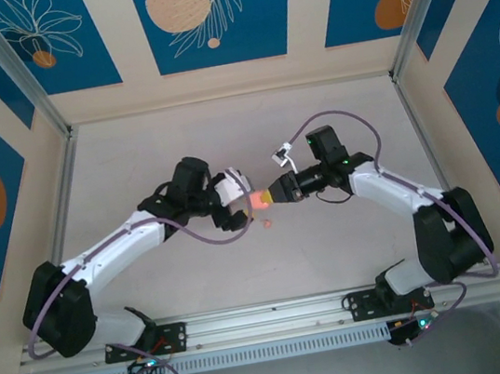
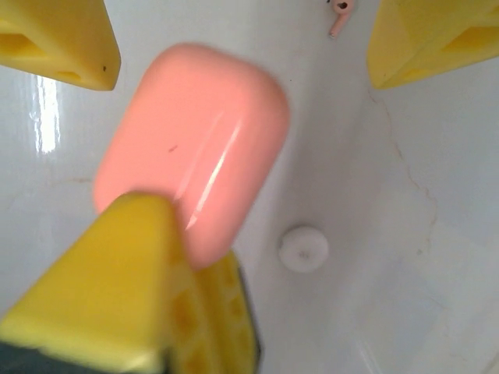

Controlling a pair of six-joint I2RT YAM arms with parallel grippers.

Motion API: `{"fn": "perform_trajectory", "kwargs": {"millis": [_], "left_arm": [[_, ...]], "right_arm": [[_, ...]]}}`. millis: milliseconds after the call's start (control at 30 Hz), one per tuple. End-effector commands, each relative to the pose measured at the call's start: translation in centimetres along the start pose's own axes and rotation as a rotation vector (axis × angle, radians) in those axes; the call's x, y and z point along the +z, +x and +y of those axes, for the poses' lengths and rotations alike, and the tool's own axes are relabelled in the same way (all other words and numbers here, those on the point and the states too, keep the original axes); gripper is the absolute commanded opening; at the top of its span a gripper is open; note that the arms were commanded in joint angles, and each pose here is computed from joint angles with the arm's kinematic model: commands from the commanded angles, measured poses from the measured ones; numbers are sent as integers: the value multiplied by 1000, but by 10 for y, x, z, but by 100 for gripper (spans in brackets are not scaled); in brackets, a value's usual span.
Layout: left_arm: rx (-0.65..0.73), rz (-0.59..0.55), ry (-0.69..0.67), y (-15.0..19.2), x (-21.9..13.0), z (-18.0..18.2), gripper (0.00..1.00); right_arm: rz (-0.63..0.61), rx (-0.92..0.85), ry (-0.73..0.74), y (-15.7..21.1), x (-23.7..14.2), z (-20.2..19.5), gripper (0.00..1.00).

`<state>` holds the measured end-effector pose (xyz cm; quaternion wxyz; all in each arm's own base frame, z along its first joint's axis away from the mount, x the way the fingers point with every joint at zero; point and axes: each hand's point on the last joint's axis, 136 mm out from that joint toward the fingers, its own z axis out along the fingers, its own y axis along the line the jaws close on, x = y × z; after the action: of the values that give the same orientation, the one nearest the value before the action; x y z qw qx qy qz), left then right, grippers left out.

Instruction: Insert wireless bluetooth earbuds into charging case

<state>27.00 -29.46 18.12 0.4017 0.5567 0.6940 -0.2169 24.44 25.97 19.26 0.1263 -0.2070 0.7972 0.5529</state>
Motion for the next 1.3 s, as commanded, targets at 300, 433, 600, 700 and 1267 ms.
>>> {"fn": "perform_trajectory", "kwargs": {"millis": [300, 433, 600, 700, 1267], "left_arm": [[-132, -461, 176, -58, -62, -4, 73], [-107, -484, 227, -60, -67, -14, 67], [-48, -525, 248, -66, -74, -21, 56], [-22, -535, 254, -66, -76, -25, 54], [23, -526, 346, -61, -75, -42, 46]], "right_arm": [[-140, -556, 37, -12, -32, 47, 17], [-154, -715, 13, -10, -36, 60, 18], [-158, -888, -47, -5, -34, 72, 18], [-151, -972, -76, -1, -31, 77, 18], [-119, -1115, -170, 0, -7, 93, 18]]}}
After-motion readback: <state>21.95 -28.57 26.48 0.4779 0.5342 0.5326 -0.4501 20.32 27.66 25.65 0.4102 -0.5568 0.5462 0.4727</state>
